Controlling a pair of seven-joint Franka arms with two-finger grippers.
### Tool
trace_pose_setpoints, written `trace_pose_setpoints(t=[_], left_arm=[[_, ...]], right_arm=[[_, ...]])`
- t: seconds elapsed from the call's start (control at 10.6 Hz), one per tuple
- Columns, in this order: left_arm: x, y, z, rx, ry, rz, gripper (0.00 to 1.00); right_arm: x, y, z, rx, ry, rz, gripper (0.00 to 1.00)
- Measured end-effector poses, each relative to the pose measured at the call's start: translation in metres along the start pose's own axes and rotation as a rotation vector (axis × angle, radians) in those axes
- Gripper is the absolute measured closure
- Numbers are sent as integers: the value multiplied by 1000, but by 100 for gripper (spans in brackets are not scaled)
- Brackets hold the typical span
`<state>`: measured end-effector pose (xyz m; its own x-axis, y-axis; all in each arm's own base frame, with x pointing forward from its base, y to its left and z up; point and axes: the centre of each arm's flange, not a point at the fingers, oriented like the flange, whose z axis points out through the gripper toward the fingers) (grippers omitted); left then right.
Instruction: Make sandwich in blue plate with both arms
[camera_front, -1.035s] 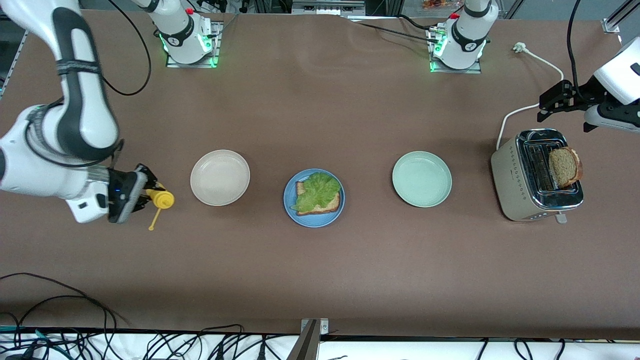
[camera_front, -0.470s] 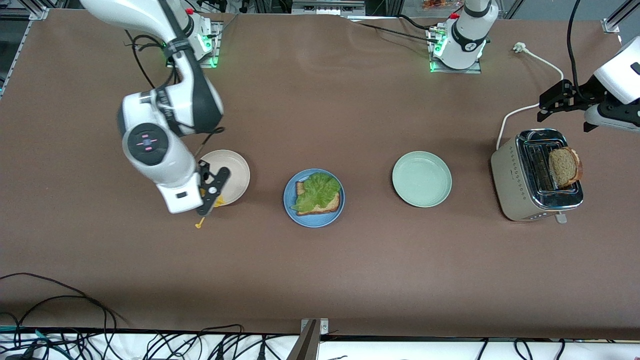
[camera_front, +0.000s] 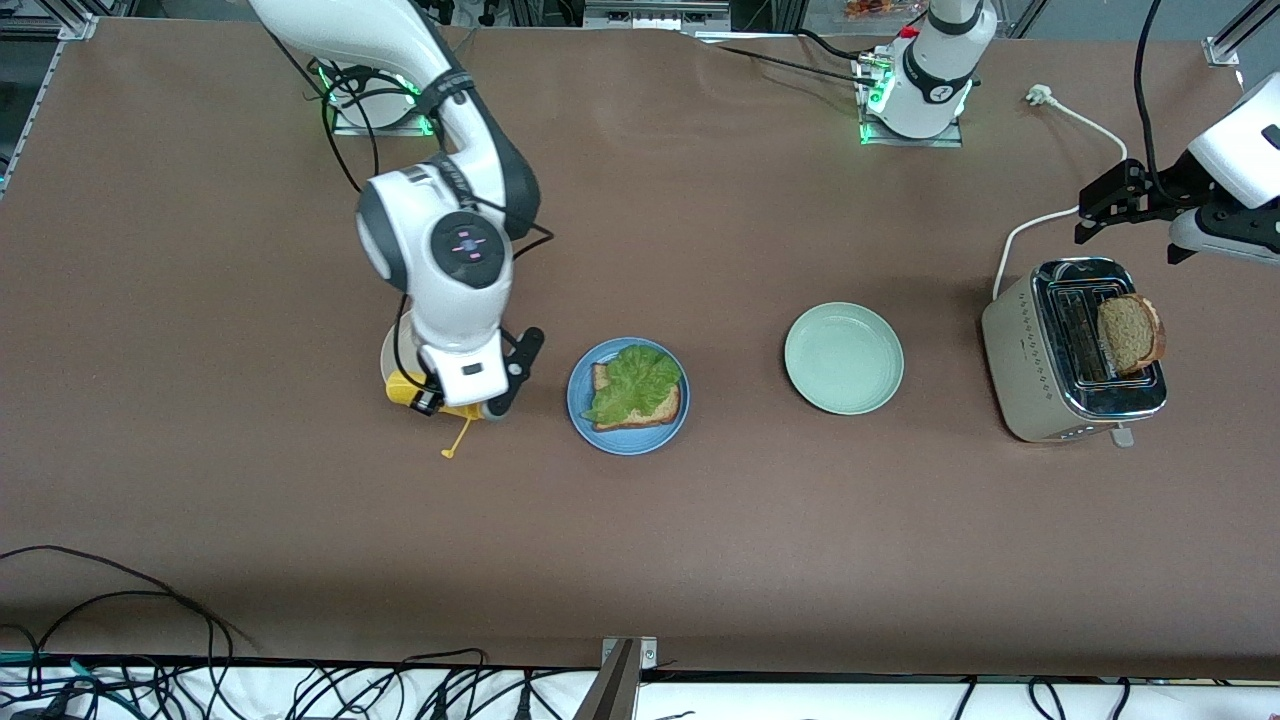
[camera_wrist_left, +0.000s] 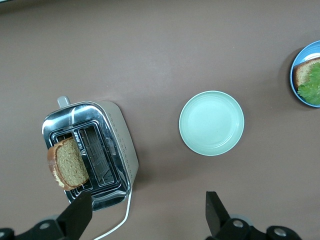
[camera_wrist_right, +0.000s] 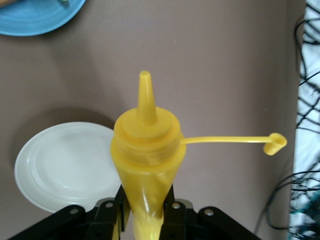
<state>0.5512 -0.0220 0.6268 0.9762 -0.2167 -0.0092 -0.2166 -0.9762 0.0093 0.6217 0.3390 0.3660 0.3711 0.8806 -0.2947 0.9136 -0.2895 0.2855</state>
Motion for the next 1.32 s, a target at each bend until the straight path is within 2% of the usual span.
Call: trace_pose_setpoints(t=[0.38, 0.56, 0.94, 1.32], left_arm=[[0, 2, 0, 0, 0, 4, 0], [0, 3, 0, 0, 0, 5, 0], [0, 2, 0, 0, 1, 3, 0], [0, 0, 0, 0, 1, -3, 0]], right_arm=[[66, -69, -3, -229, -155, -158, 68], [90, -98, 6, -314, -208, -240, 68], [121, -141, 47, -346, -268, -337, 69], [140, -171, 53, -418, -298, -411, 69]])
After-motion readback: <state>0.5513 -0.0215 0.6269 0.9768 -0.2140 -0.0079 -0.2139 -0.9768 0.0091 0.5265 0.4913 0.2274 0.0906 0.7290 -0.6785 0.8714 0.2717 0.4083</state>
